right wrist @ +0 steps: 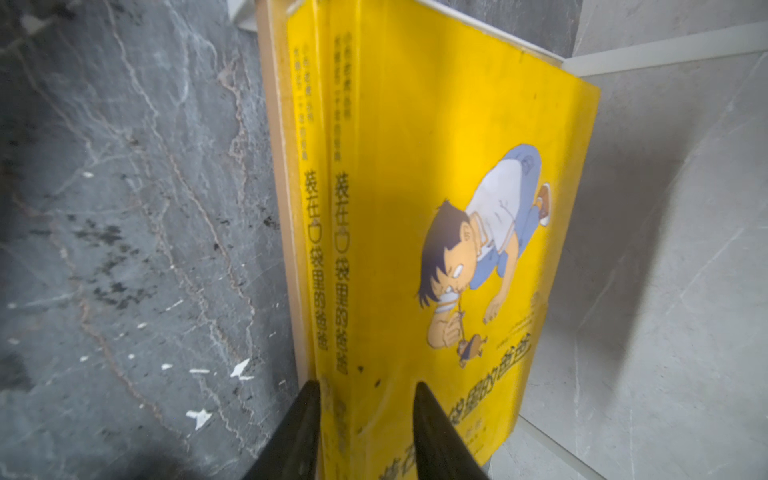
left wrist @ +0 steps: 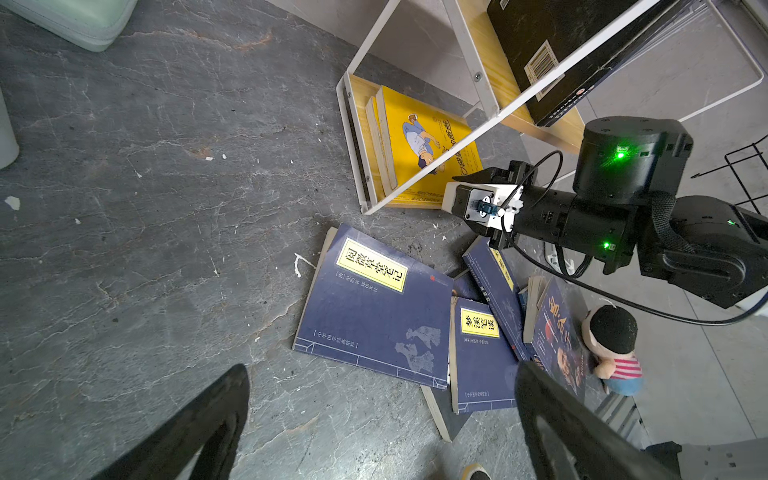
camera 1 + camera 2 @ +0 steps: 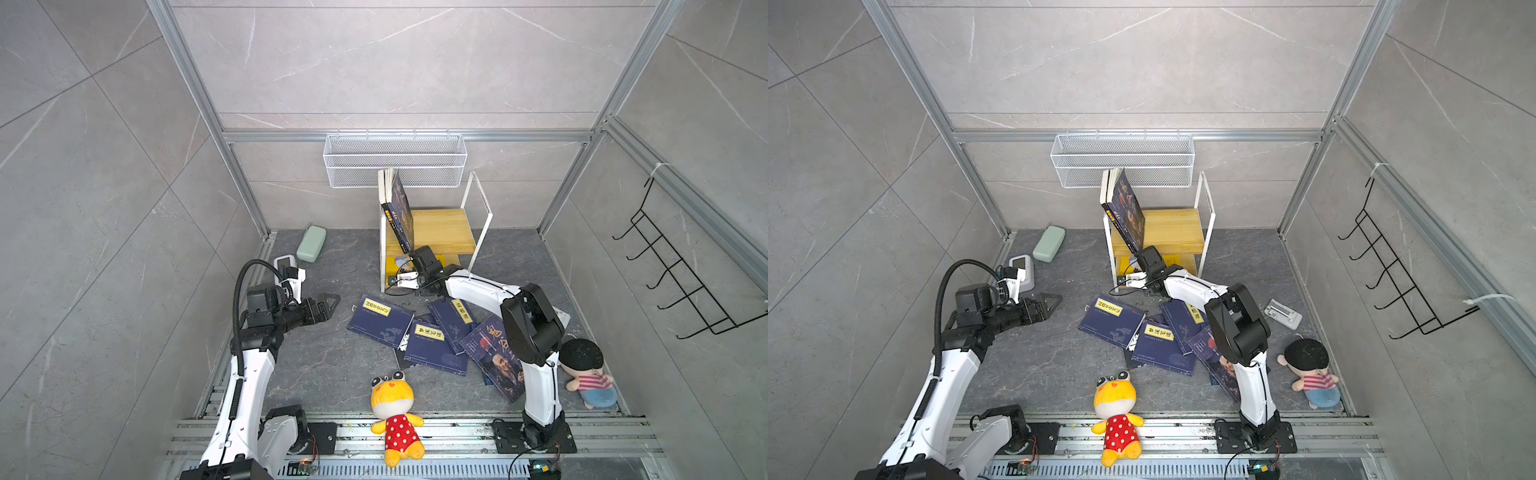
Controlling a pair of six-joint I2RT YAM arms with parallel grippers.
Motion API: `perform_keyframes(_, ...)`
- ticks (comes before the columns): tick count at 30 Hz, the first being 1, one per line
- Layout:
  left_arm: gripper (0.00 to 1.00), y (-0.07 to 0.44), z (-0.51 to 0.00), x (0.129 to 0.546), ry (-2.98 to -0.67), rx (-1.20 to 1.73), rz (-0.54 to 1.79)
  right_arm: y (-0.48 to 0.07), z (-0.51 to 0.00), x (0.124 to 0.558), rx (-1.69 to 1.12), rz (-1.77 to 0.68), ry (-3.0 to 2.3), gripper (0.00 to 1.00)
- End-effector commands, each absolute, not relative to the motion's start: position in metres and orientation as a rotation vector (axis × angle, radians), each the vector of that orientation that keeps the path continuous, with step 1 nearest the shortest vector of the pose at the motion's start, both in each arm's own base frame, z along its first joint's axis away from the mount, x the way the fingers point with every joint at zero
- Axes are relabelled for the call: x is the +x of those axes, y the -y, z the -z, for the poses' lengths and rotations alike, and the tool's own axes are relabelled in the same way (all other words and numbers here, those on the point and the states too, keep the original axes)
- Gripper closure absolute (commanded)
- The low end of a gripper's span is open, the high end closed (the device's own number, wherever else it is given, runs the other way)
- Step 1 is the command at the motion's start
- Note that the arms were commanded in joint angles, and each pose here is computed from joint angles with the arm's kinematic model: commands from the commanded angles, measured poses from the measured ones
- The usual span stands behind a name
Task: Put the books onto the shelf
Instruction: 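Lower the yellow book onto the lower shelf beside the other yellow book, then open the right gripper and draw it back from the shelved yellow book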
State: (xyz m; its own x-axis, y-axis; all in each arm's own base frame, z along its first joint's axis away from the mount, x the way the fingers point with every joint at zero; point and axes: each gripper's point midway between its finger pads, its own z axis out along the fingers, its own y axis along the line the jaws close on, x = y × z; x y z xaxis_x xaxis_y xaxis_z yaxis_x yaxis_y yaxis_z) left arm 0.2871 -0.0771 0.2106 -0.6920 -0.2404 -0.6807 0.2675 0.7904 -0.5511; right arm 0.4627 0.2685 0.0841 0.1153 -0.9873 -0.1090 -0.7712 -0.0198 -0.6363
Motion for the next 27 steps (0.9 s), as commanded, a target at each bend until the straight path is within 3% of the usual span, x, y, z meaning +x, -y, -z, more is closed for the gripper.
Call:
perform_keyframes(1, 0.00, 0.078, -0.221, 0.289, -2.144, 0.037, 0.833, -0.255, -0.109, 0.458, -1.813, 0.492, -1.712, 0.63)
perform_keyframes(7, 0.00, 0.078, -0.221, 0.289, -2.142, 0.035, 0.838, -0.238, -0.108, 0.461, -1.817, 0.533, -1.714, 0.65)
perform_keyframes(16, 0.00, 0.078, -0.220, 0.290, -2.150, 0.034, 0.836, -0.229, -0.092, 0.452, -1.869, 0.505, -1.723, 0.61)
perform_keyframes(27, 0.00, 0.079, -0.220, 0.290, -2.150, 0.043, 0.832, -0.214, -0.087, 0.464, -1.838, 0.569, -1.733, 0.72)
